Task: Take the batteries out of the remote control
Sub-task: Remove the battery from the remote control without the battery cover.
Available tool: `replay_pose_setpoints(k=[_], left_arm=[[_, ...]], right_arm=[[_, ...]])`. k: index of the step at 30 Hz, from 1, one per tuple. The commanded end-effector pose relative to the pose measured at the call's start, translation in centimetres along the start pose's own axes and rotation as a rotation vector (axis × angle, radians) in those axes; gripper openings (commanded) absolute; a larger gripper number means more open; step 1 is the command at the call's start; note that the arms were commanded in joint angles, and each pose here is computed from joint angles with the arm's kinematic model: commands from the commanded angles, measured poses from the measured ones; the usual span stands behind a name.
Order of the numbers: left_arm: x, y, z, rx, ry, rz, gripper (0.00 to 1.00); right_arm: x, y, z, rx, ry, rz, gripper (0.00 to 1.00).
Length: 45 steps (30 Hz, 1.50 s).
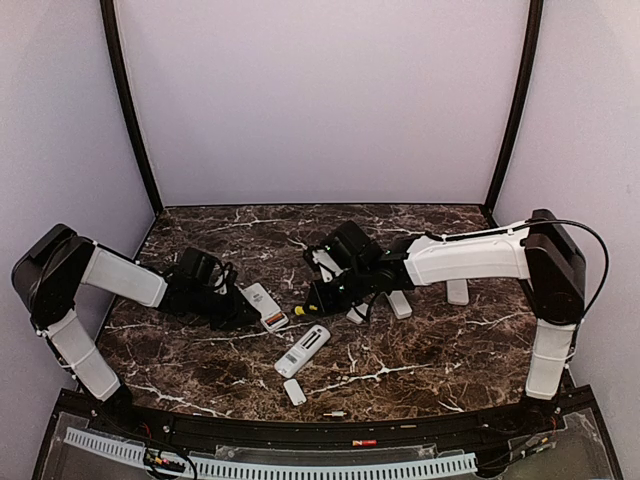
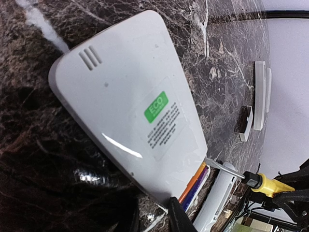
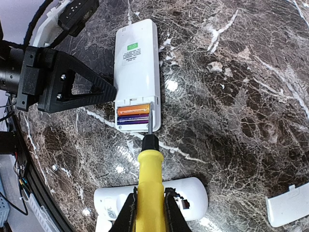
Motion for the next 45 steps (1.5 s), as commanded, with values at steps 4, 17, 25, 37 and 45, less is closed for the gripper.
replay_pose_setpoints(k=[4,17,25,37,45], left_arm=[[0.6,-0.3,0.0,0.015,0.016,0.018,0.19],[0.9,-0.4,-0.2,0.017,0.022,0.02,0.17],[1.0,-0.5,-0.3,0.024,0.026,0.013,0.17],[-0.5,1.0,0.4,-0.046,-0.033,0.01,0.2],[-1.8,3.0,0.7,-0.106,-0.111,0.026,0.32]], right_arm=[[2.0,0.3,0.6,-0.006,-0.093,0.183,0.0],[4.1,2.4,2.5,-0.078,-0.165,0.388,0.0],[4.4,2.7,3.0,-0.114,-0.182,0.438,0.0],[2.5,3.5,2.3,-0.09,-0.153,0.242,0.0],[1.9,2.7,1.1,-0.016,-0.131,0.179,0.0]])
Point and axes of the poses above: each gripper's point midway between its finger pads, its own y axis back along the fingers, its own x axis along the line the jaws close on, z = x × y, the point moved 7 cm from there along y, back along the fingers, and after that the axes turned 11 degrees about y, right-handed, at the moved point
